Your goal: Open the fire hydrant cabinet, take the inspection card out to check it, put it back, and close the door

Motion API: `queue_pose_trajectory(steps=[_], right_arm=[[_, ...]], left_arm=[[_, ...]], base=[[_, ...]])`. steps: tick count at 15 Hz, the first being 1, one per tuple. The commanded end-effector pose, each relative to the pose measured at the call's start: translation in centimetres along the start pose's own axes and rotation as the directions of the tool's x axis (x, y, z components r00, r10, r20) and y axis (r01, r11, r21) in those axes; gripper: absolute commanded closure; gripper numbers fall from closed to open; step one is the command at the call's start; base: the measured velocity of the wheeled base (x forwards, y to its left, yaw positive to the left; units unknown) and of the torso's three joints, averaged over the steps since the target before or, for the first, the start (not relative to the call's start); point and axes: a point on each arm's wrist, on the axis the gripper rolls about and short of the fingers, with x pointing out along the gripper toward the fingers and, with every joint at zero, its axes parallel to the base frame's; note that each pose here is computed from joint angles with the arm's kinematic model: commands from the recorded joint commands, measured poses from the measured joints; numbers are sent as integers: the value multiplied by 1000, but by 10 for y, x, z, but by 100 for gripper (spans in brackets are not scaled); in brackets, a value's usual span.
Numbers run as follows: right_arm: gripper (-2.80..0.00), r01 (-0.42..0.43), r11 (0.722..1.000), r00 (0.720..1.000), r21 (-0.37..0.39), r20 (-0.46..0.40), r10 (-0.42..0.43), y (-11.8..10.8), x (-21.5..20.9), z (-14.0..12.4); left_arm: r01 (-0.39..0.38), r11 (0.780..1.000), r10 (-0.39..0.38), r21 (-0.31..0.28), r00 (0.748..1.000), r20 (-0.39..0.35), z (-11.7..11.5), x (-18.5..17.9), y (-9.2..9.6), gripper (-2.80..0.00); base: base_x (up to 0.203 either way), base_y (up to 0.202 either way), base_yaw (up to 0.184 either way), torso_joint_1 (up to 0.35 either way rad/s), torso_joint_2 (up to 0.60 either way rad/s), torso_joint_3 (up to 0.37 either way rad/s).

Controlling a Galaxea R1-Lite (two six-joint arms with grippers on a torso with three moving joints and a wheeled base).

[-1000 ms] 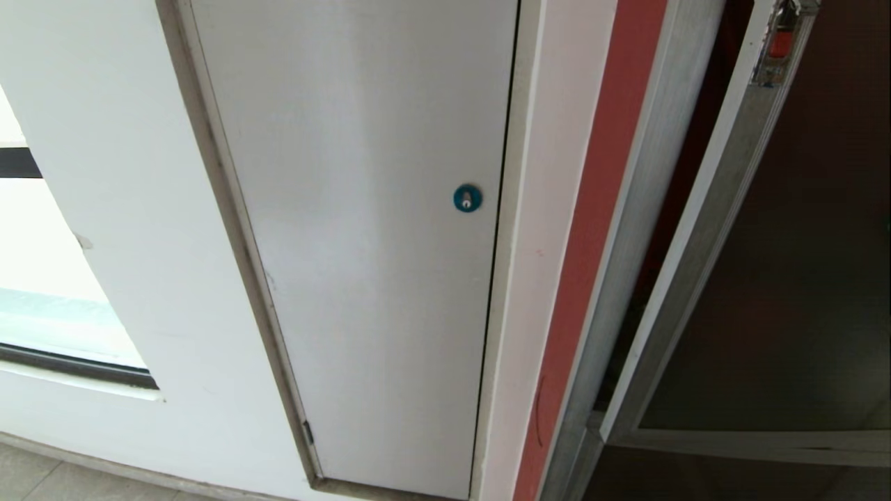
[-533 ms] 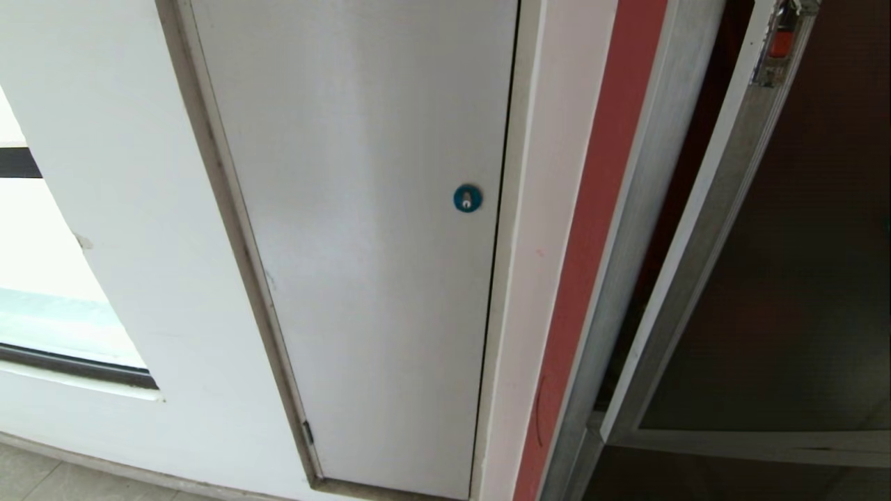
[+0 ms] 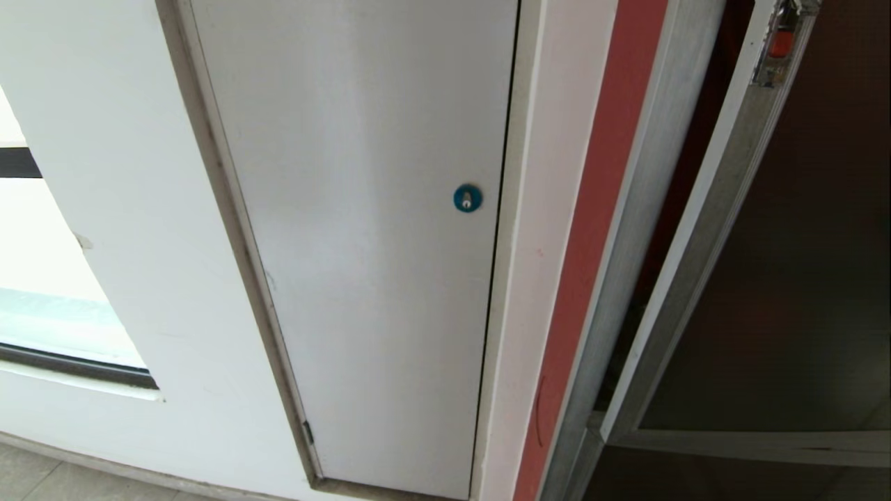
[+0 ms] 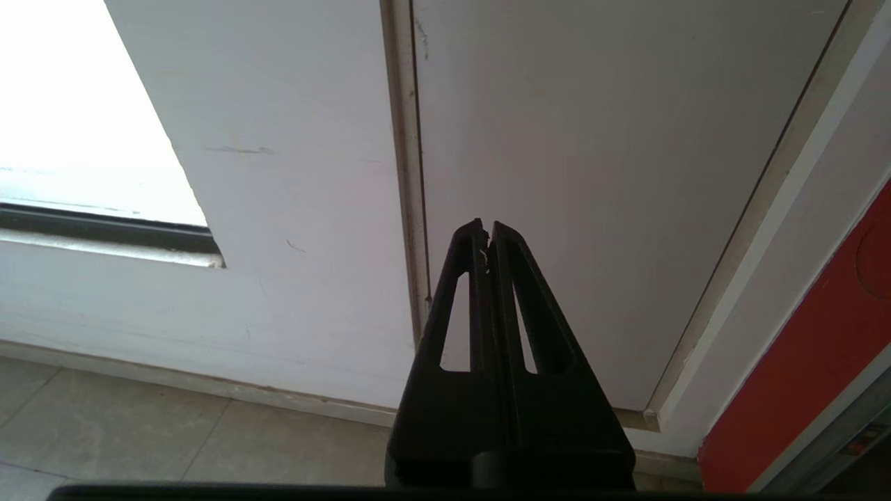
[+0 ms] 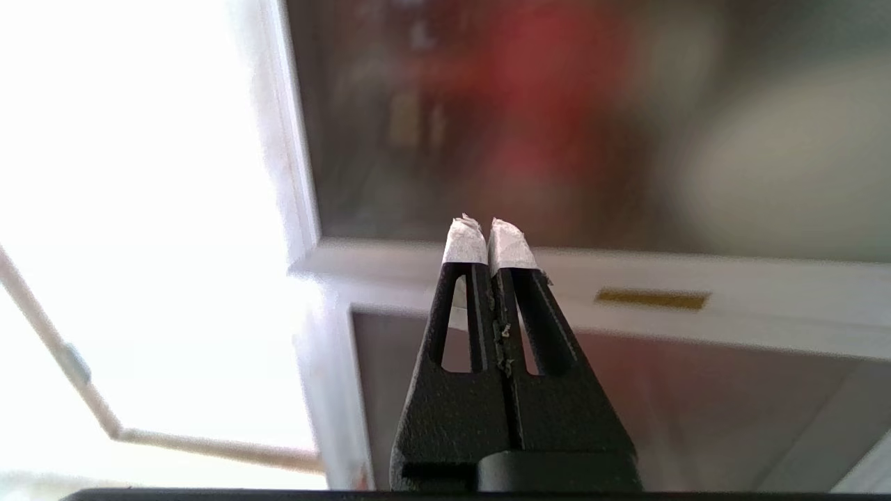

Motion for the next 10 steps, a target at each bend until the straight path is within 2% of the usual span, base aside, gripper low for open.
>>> queue_pose_trajectory(steps=[1,2,10], right_arm=[[0,-15,1000,999,-5,-49,15,0,1,-9],[0,-19,1000,996,-10,-83,18,0,0,-12],[0,-31,1000,996,3,-86,31,1,0,-12]], left_arm=[[-2,1000,2,-1,1000,-4,-1,0,0,0],[0,1000,0,0,1000,-6,-1,0,0,0],[0,1000,0,-1,1000,-4,-1,0,0,0]], base=[[0,0,0,0,0,0],[0,0,0,0,0,0],[0,0,0,0,0,0]])
